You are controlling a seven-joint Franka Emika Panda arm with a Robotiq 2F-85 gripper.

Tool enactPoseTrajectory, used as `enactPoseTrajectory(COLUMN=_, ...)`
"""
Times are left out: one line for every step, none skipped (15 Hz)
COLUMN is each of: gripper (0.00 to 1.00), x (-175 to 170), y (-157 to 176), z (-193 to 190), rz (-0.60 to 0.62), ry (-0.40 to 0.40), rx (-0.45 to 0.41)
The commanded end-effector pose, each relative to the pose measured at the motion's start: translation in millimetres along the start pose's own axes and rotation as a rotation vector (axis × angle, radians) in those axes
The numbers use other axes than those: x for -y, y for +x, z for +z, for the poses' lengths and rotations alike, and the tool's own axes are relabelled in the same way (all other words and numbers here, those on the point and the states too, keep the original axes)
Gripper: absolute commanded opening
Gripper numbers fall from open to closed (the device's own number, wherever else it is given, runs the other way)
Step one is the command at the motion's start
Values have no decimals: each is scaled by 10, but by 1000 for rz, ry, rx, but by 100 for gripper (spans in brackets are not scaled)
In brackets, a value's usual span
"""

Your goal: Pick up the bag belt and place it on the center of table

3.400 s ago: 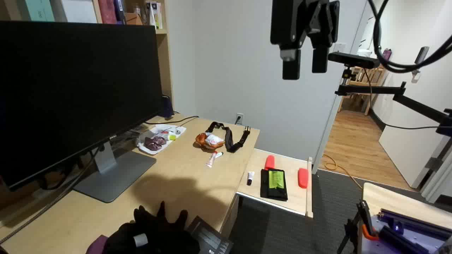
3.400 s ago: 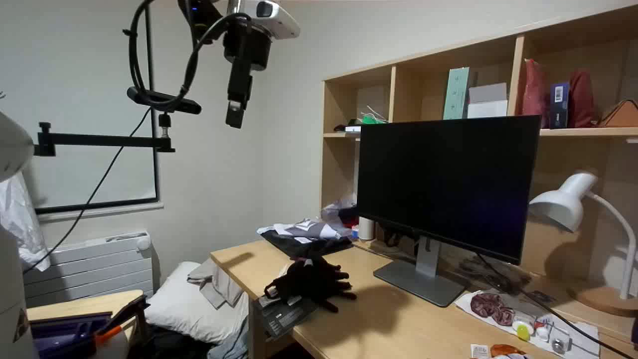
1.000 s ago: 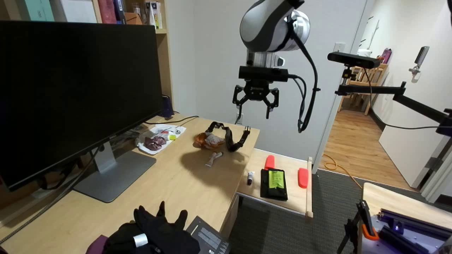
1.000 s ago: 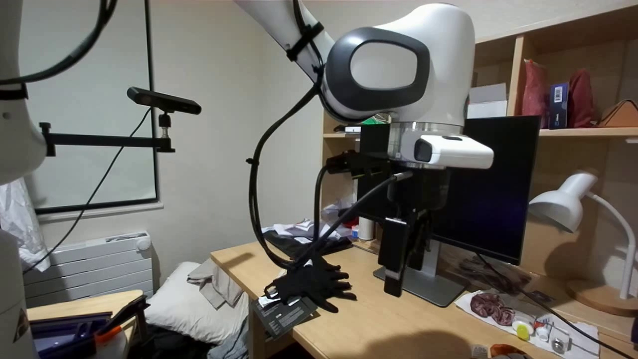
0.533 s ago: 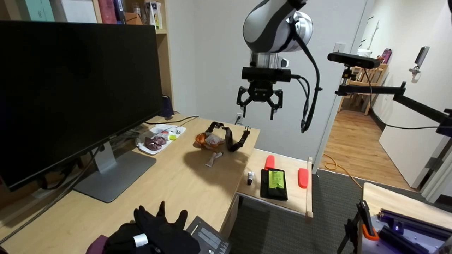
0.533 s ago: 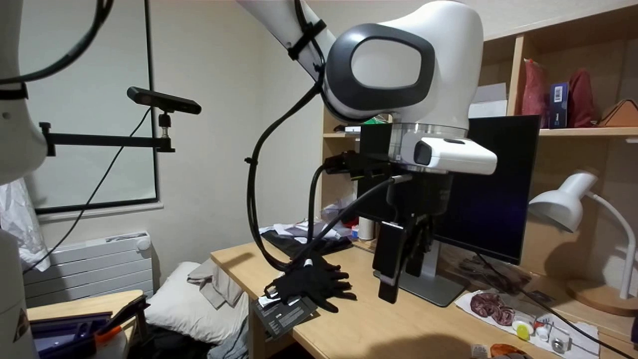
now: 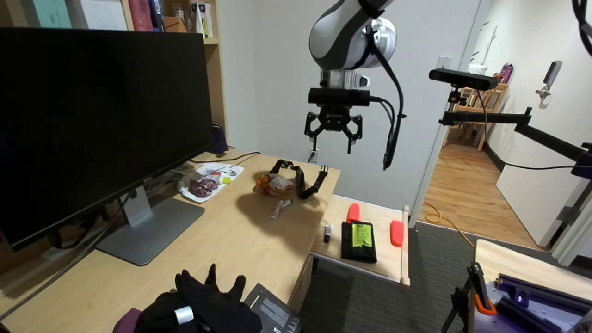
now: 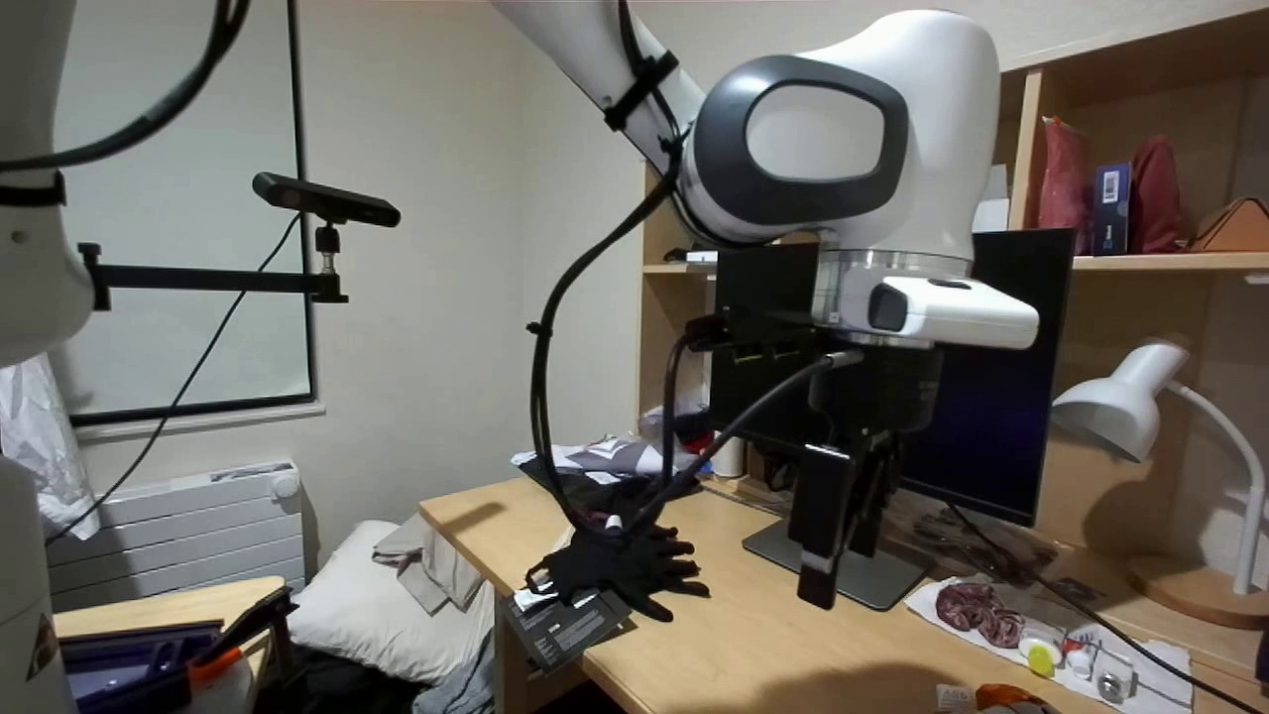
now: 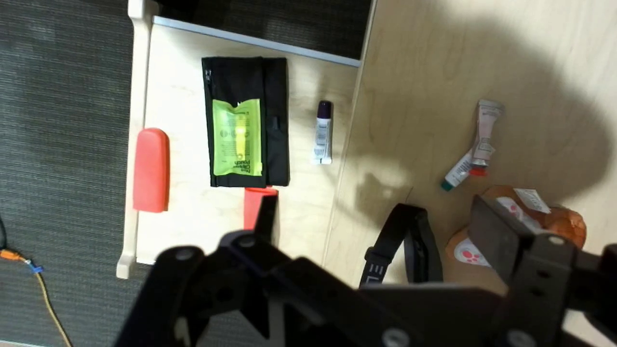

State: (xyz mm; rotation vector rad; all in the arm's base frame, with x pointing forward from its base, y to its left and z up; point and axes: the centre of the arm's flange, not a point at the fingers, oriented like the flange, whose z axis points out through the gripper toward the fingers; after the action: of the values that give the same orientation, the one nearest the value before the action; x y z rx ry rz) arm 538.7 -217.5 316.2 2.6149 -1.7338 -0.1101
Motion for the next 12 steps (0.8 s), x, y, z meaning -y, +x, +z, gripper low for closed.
enactPoseTrajectory(gripper=100, x=167, y=628, z=347, rz=40, ry=-58, rx=-4)
enactPoseTrajectory(gripper=100, x=173, y=738, z=446, rz=50, ry=-71, rx=-4)
enactPoseTrajectory(gripper=100, x=159, y=905, z=617, rz=59, ry=-94, rx=-22)
enactPoseTrajectory(gripper=100, x=147, y=1009, z=717, rz=74, ry=-105, rx=-34)
enactPoseTrajectory(gripper=100, x=110, y=1148, z=854, rz=86, ry=-125, rx=-41)
enactPoseTrajectory(gripper=100, x=115, y=1262, z=970, rz=93, ry=-136, rx=-44)
enactPoseTrajectory(gripper=100, x=90, y=1367, z=1084, rz=95, ry=-142, rx=-65)
enactPoseTrajectory(gripper=100, x=140, y=1411, z=1127, rz=96, ry=-147, rx=-83)
enactPoseTrajectory(gripper=100, x=180, y=1465, z=1179, rz=87, ry=-151, rx=-92)
enactPoseTrajectory(gripper=100, x=205, y=1496, z=1200, rz=85, ry=-155, rx=-103)
enactPoseTrajectory(gripper=100, x=259, y=1558, z=1246, rz=65, ry=-159, rx=-114)
enactPoseTrajectory(gripper=100, x=307, y=1578, z=1281, rz=54, ry=-164, rx=-126)
